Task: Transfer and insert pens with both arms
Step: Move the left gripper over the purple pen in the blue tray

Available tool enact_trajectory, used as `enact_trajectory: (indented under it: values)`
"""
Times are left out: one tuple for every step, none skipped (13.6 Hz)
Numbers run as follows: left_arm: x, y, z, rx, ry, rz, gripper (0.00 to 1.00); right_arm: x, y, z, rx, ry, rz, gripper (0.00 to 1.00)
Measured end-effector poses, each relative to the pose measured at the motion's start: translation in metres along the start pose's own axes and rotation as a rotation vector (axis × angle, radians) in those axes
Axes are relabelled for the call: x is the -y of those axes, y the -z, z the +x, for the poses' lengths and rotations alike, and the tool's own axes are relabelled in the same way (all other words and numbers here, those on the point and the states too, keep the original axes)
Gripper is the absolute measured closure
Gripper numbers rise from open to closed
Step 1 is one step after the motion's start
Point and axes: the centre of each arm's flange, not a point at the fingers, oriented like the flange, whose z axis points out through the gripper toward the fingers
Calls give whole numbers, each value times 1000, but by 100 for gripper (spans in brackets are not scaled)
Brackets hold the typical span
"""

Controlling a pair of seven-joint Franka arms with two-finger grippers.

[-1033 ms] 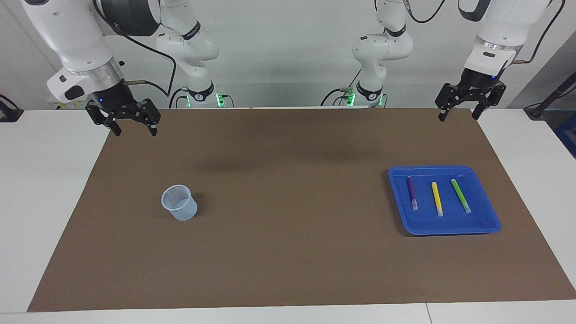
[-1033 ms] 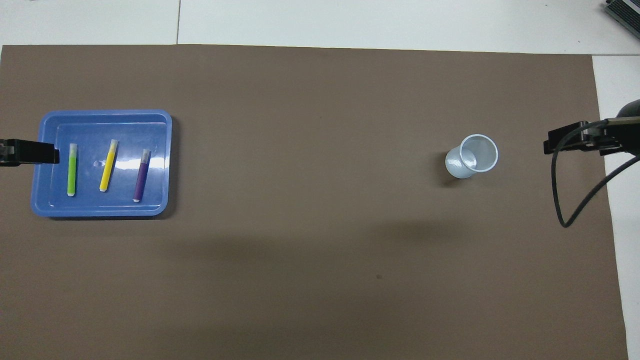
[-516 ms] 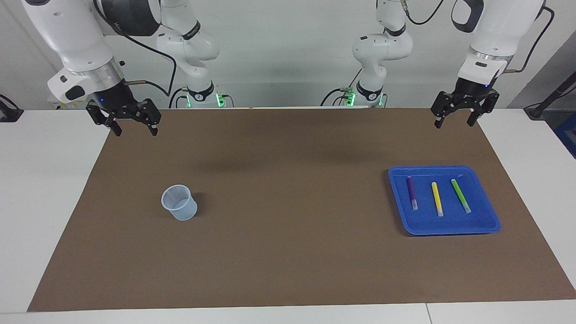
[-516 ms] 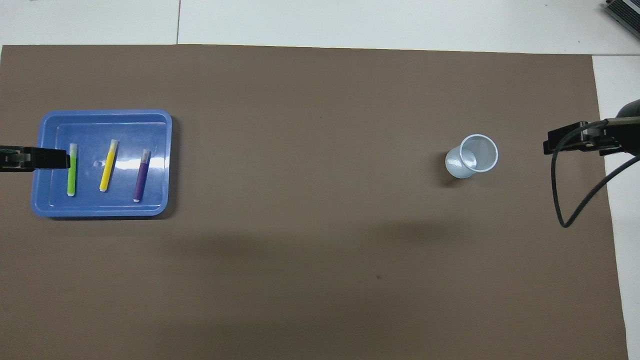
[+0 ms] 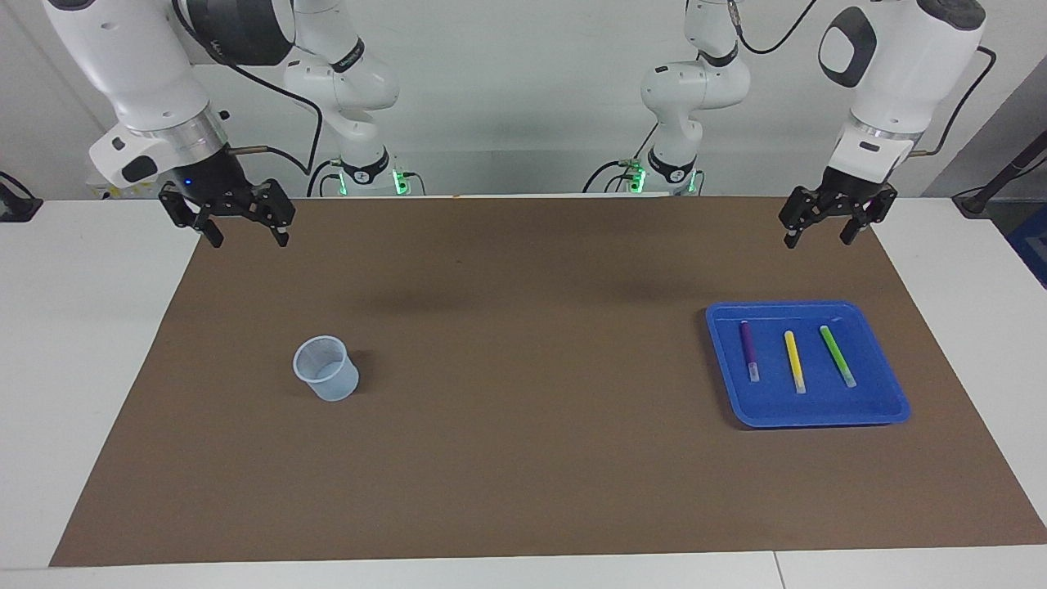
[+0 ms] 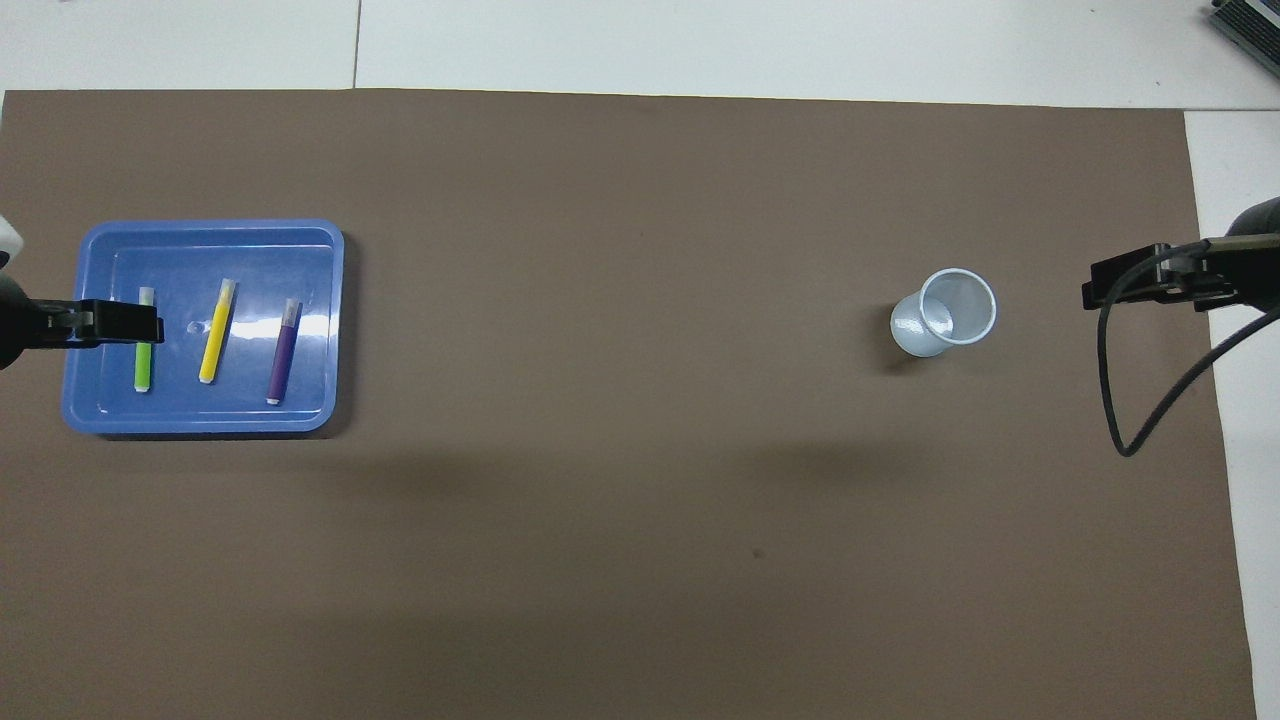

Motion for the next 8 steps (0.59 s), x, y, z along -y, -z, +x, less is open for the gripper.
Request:
enact_trajectory:
  values:
    - [7, -8, 4, 3, 19, -17, 0, 0, 0, 0, 0, 1, 0, 0]
    - [12, -13, 7, 2, 33, -26, 0, 1, 0, 0, 0, 1, 0, 0]
    - [14, -14, 10, -10, 38, -28, 0, 1, 0, 0, 0, 1, 0, 0]
    - [14, -13, 11, -23, 39, -29, 0, 1, 0, 0, 0, 1, 0, 0]
    - [12, -11, 11, -27, 36, -30, 0, 1, 0, 0, 0, 1, 0, 0]
    - [9, -9, 10, -27, 31, -31, 0, 1, 0, 0, 0, 1, 0, 0]
    - [6, -6, 9, -25, 25, -31, 0, 1, 0, 0, 0, 1, 0, 0]
    - [3, -2, 6, -21, 21, -31, 0, 1, 0, 0, 0, 1, 0, 0]
